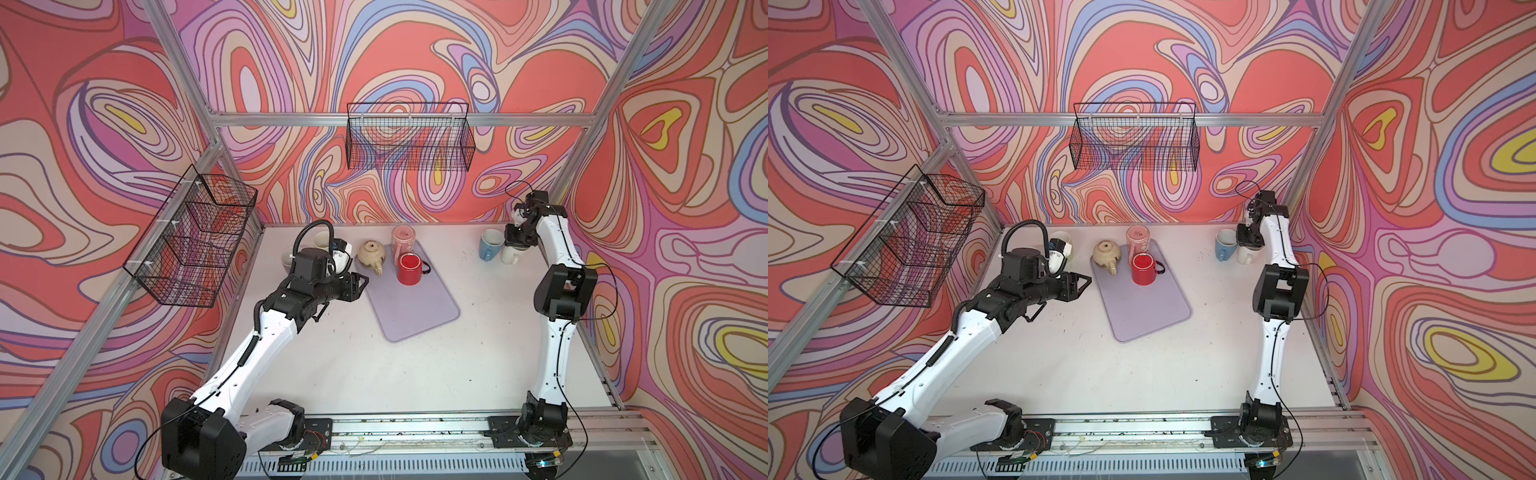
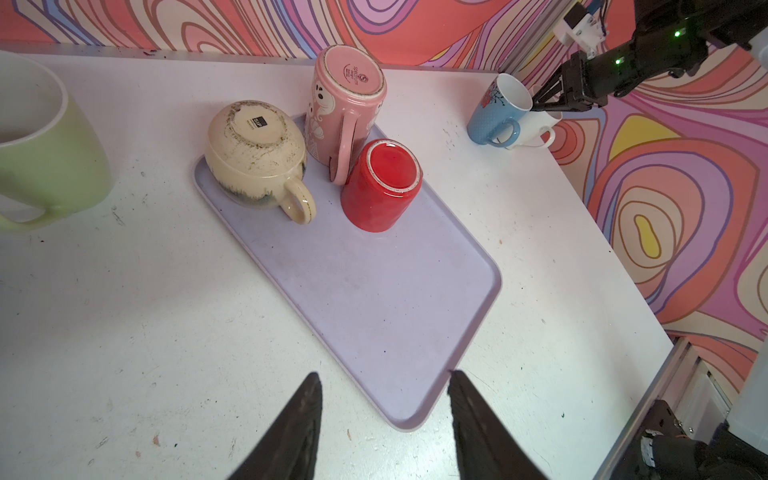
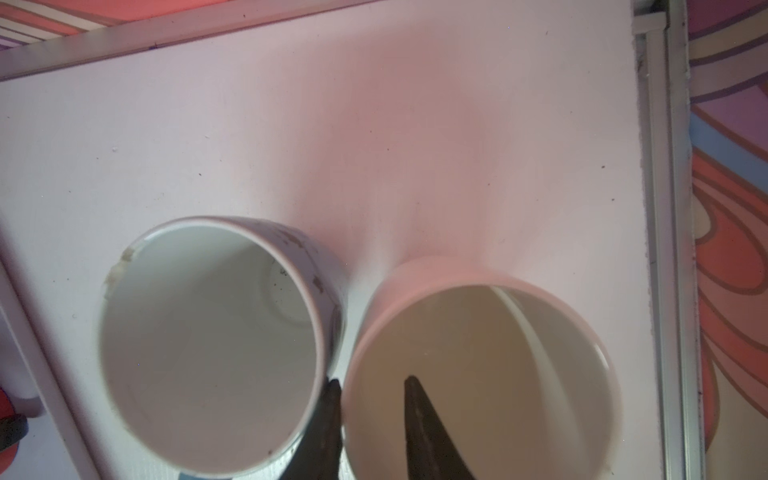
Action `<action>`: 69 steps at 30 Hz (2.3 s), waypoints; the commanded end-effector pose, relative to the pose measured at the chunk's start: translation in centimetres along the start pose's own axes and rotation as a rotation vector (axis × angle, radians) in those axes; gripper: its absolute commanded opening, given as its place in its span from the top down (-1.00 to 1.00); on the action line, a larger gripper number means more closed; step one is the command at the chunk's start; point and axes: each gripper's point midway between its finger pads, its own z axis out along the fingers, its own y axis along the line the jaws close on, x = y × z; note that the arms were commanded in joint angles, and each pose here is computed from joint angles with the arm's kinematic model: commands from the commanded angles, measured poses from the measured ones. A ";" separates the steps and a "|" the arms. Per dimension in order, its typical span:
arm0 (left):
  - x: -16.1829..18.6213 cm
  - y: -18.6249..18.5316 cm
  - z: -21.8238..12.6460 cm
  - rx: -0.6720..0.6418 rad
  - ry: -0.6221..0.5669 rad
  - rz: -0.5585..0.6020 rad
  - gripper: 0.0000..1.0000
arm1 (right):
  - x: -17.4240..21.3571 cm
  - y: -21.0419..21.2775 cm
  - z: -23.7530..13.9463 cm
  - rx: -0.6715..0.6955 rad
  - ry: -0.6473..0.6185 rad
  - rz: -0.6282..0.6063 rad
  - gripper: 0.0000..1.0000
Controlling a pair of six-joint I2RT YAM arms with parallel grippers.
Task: Turn the mug right side up
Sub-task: 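Lower the white mug upright onto the table with the right gripper, then open the right gripper, lift it off the white mug and move toward the red mug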
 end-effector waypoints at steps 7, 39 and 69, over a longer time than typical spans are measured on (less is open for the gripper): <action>-1.1 -0.9 -1.1 0.012 -0.027 0.035 -0.04 | -1.1 0.1 -2.2 0.001 -0.043 0.021 0.45; -1.2 -1.8 -1.5 0.033 -0.038 0.051 -0.03 | 0.6 6.3 -13.5 -0.151 -0.261 -0.025 0.44; 1.8 -4.0 0.5 -0.005 0.057 0.196 -0.02 | 6.4 26.4 -0.5 -0.412 -0.259 -0.155 0.72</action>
